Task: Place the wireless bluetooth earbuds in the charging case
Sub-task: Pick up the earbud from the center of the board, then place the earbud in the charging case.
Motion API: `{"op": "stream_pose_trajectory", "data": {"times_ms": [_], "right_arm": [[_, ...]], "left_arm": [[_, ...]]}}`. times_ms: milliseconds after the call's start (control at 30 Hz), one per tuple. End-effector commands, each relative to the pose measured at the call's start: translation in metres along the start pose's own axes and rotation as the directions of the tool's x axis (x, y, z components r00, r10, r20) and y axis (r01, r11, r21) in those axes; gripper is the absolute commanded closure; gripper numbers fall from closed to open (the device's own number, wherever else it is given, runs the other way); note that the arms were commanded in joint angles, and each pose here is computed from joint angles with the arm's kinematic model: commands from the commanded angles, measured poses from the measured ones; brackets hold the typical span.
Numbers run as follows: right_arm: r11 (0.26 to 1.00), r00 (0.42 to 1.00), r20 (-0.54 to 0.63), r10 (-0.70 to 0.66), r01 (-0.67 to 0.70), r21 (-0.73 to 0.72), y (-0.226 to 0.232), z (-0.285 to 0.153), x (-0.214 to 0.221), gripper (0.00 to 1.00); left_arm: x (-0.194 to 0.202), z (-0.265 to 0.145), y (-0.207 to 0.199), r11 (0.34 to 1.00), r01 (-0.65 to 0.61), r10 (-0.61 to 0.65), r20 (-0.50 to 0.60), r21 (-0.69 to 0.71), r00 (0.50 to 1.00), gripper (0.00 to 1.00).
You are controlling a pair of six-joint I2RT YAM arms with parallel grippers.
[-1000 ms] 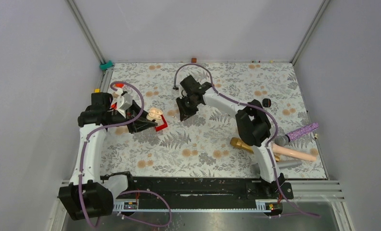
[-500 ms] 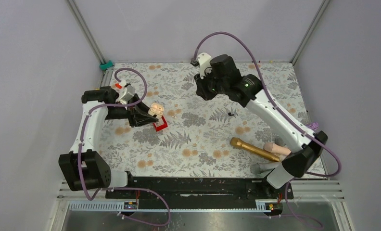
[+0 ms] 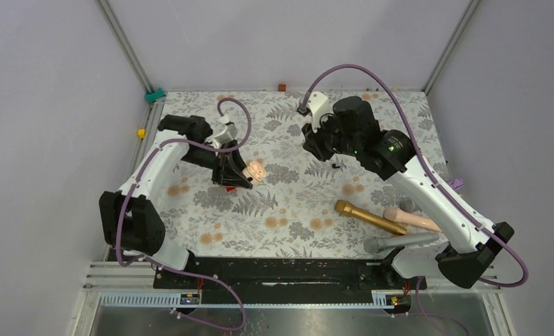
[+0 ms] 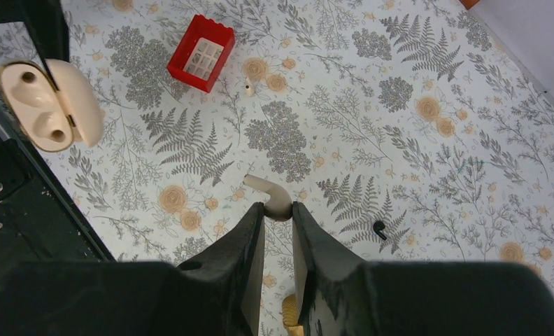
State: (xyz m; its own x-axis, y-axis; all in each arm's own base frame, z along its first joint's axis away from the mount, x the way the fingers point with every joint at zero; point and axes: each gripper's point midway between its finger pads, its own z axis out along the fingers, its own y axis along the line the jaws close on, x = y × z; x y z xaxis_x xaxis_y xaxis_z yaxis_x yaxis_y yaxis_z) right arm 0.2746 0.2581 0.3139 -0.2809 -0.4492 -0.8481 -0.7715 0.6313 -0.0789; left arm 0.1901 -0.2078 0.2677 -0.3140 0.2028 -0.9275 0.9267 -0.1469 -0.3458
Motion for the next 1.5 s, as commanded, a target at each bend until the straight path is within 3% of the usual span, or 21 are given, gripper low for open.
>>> {"op": "stream_pose_trajectory", "data": {"times_ms": [0,233,367,467,600,1100,1467], "right_arm": [[0.998,0.998,0.047,-0.048,0.050,-0.040,0.010,-0.013,0.000,0.82],[0.995,0.998,0.063,-0.020,0.026,-0.098,0.024,-0.009,0.014,0.81],[0.995,0.997,0.075,-0.015,0.023,-0.100,0.025,-0.016,0.013,0.81],[0.992,0.996,0.086,-0.002,0.013,-0.126,0.031,-0.024,0.011,0.80],[0.989,0.996,0.085,-0.005,0.017,-0.148,0.036,-0.035,0.008,0.80],[0.975,1.000,0.016,0.007,-0.003,-0.223,0.062,-0.024,0.031,0.79],[0.985,0.996,0.001,0.085,-0.084,-0.152,0.059,-0.010,0.040,0.79]], "left_arm": [[0.011,0.017,0.004,0.996,0.073,-0.068,-0.091,0.054,0.993,1.00],[0.024,0.036,0.014,0.997,0.052,-0.042,-0.162,0.053,0.986,1.00],[0.039,0.049,0.027,0.999,-0.013,0.002,-0.225,-0.045,0.974,1.00],[0.033,0.055,0.025,0.995,-0.093,0.084,-0.194,-0.037,0.977,1.00],[0.025,0.063,0.022,0.995,-0.104,0.102,-0.177,-0.004,0.979,1.00],[0.042,0.086,0.009,0.987,0.004,0.017,-0.135,0.159,0.991,1.00],[0.045,0.085,0.023,0.998,-0.036,0.042,-0.126,0.045,0.991,1.00]]}}
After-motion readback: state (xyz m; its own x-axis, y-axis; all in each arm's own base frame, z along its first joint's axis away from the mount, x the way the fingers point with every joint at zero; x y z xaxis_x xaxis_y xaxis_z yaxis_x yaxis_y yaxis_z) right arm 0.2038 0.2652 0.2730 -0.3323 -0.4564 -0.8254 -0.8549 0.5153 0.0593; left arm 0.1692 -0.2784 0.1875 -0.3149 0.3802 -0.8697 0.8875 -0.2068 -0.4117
